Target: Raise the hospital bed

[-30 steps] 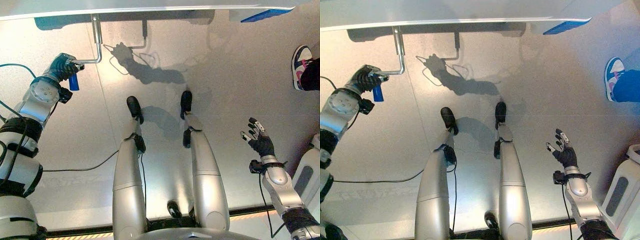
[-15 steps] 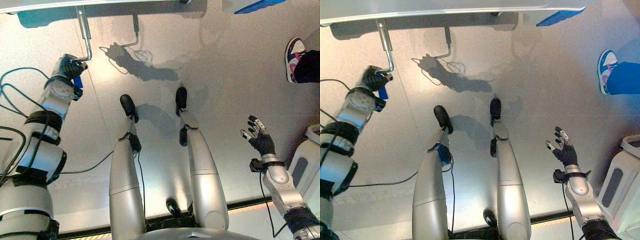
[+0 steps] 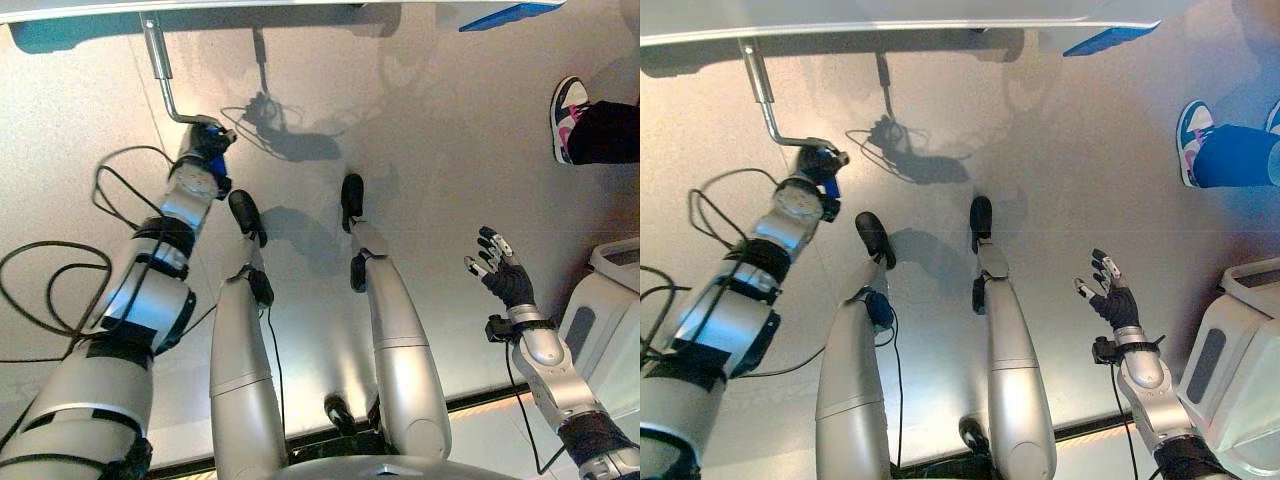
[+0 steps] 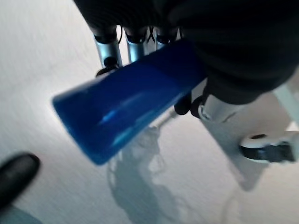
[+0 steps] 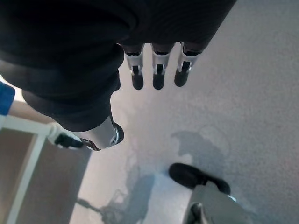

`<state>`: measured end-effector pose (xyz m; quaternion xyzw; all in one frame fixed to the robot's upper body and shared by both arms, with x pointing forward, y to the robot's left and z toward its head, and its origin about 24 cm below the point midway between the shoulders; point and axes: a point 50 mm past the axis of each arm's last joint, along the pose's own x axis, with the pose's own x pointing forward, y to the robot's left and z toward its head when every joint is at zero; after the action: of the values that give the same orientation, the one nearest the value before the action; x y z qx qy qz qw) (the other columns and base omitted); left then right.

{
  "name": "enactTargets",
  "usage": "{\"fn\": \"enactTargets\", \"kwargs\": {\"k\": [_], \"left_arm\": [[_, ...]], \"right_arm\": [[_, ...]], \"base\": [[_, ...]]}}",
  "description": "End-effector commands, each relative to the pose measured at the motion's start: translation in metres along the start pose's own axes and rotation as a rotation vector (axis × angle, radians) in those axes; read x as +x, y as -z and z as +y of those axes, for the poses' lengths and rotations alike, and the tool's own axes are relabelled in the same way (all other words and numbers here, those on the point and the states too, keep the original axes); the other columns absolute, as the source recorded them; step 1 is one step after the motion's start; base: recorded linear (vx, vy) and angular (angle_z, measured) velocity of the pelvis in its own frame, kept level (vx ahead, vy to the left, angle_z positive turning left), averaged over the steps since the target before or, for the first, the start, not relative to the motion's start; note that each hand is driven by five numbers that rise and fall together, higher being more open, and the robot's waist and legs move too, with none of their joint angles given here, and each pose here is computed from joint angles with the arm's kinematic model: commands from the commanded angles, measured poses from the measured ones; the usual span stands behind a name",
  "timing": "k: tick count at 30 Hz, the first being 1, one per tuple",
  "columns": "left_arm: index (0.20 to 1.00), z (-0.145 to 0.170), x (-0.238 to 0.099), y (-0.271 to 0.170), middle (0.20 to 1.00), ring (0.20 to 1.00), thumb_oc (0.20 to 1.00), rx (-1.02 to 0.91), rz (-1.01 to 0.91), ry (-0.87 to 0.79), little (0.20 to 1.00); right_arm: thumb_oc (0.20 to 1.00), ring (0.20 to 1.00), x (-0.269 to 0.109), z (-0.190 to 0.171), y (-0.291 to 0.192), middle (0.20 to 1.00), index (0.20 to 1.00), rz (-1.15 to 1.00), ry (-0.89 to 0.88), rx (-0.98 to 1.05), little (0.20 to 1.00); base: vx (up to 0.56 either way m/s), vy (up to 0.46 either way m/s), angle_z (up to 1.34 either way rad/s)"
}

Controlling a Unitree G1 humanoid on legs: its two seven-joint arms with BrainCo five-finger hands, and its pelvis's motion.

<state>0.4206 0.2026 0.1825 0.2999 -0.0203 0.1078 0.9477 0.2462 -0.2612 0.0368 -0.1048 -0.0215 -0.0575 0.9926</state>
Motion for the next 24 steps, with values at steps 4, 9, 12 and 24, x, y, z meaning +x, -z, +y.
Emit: {"fn": "enactTargets", "kwargs": {"k": [4, 9, 12, 24], "left_arm": [[0.200, -0.057, -0.013, -0.027, 0.200, 0.200, 0.200, -0.242, -0.072, 0.144, 0.200], [0.200, -0.075, -0.023, -0.067, 0.200, 0.200, 0.200, -0.496, -0.206, 0.234, 0.200], [0.200, -0.083, -0.034, -0.086, 0.200, 0.200, 0.200, -0.638, -0.282, 0.311, 0.200], [0.200, -0.065, -0.086, -0.119, 0.200, 0.200, 0.200, -0.923, -0.576, 0.591, 0.200]], "right_arm": [[1.000, 1.000, -0.002, -0.003, -0.005, 1.000, 1.000, -0.026, 0.018, -0.001, 1.000], [1.000, 1.000, -0.002, -0.004, -0.002, 1.000, 1.000, -0.016, 0.031, -0.004, 1.000], [1.000, 1.000, -0.002, -0.006, -0.001, 1.000, 1.000, -0.012, 0.051, 0.000, 1.000], [1.000, 1.000, -0.008, -0.019, 0.012, 1.000, 1.000, 0.047, 0.132, -0.032, 1.000]], "base": [[0.00, -0.008, -0.01], [0.00, 0.000, 0.00], [0.00, 0.000, 0.00], [0.00, -0.012, 0.05]]}}
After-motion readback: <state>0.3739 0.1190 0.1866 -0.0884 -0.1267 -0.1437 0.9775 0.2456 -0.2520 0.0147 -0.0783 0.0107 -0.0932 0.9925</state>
